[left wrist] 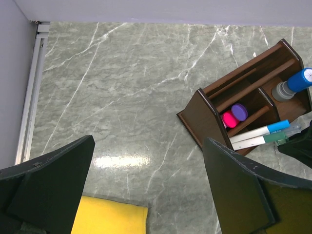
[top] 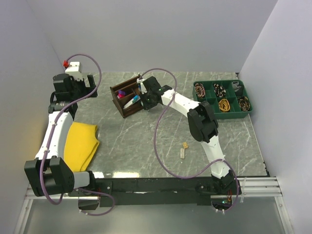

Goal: Sort the stationery into containers
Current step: Place the stationery in the storage box.

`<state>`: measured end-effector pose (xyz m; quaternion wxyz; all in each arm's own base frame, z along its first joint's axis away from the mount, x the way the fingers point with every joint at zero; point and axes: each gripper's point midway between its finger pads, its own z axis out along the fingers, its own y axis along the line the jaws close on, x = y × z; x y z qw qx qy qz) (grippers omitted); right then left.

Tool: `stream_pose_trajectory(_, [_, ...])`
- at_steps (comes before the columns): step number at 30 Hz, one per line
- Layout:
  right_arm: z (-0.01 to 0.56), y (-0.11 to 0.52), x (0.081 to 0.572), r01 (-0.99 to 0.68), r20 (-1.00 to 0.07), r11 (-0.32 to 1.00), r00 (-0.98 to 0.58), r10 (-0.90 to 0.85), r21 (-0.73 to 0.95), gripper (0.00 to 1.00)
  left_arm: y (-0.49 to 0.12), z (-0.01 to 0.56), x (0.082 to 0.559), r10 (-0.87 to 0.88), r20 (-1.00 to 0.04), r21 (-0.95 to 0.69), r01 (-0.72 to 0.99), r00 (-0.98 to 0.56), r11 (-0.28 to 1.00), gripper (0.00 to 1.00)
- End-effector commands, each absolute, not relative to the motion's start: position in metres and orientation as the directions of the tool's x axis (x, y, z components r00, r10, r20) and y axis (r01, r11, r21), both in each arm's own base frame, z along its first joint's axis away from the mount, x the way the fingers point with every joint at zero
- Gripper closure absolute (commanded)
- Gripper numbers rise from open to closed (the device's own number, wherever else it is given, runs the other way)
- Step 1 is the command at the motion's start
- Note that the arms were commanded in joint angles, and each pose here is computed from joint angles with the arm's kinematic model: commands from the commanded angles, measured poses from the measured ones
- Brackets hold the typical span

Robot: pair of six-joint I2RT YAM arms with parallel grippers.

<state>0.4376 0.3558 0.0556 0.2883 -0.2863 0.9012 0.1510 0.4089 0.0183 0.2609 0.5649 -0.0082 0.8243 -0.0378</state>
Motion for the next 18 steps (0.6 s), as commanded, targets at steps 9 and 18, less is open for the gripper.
stream_pose_trajectory(9, [0.109,0.376,0.462,-0.587,-0.726,0.803,-0.595,-0.345,0.100,1.00,0.016,0.275,0.406,-0.062,-0.949,-0.080,0.046,-0.308,0.996,0.01])
stream_pose_trajectory(18, [0.108,0.380,0.469,-0.568,-0.767,0.818,-0.566,-0.302,0.097,1.00,0.013,0.271,0.405,-0.070,-0.946,-0.092,0.053,-0.316,0.994,0.01])
